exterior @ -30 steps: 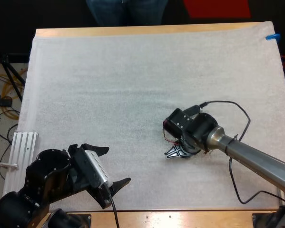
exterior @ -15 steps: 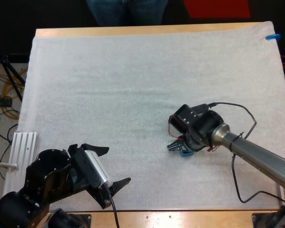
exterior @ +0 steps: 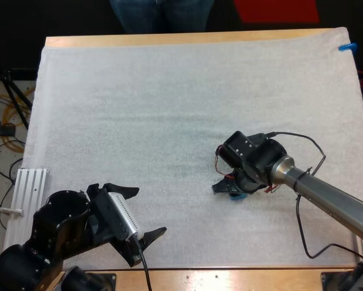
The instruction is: Stack red cube on blue cube
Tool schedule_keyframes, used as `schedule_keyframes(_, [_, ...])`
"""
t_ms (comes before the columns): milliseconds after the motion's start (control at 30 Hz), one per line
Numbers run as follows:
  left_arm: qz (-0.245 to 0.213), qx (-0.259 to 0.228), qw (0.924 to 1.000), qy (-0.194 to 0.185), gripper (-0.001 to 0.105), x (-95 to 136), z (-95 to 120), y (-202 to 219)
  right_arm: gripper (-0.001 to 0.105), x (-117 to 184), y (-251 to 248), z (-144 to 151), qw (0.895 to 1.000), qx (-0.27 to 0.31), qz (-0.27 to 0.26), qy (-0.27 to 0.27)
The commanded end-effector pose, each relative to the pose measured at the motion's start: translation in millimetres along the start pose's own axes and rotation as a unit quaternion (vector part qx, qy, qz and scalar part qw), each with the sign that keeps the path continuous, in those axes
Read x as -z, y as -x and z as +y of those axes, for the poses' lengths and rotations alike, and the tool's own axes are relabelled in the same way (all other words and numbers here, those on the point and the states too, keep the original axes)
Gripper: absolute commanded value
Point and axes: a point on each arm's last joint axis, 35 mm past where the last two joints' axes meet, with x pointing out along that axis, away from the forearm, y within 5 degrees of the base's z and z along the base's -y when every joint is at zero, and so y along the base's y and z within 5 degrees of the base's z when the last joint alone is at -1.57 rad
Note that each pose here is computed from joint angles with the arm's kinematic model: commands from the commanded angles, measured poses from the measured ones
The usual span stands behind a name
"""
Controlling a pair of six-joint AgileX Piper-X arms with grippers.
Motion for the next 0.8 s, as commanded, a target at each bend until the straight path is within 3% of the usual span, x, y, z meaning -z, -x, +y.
schedule_keyframes(0, [-0.004, 0.006, 1.0000, -0.005, 0.087, -2, -1, 1, 0.055, 1, 4, -1, 1.000, -0.004, -0.002, -0.002])
schedule_keyframes(300, [-0.004, 0.006, 1.0000, -0.005, 0.087, -2, -1, 1, 0.061, 1, 11, -2, 1.000, -0.006, -0.010, -0.003])
schedule_keyframes(467, [-0.004, 0.006, 1.0000, -0.005, 0.087, -2, -1, 1, 0.067, 2, 46, -5, 0.998, 0.011, -0.055, -0.005])
schedule_keyframes(767, [-0.011, 0.006, 0.9999, -0.007, 0.087, -4, -1, 1, 0.067, 14, 104, -15, 0.991, 0.049, -0.128, 0.002])
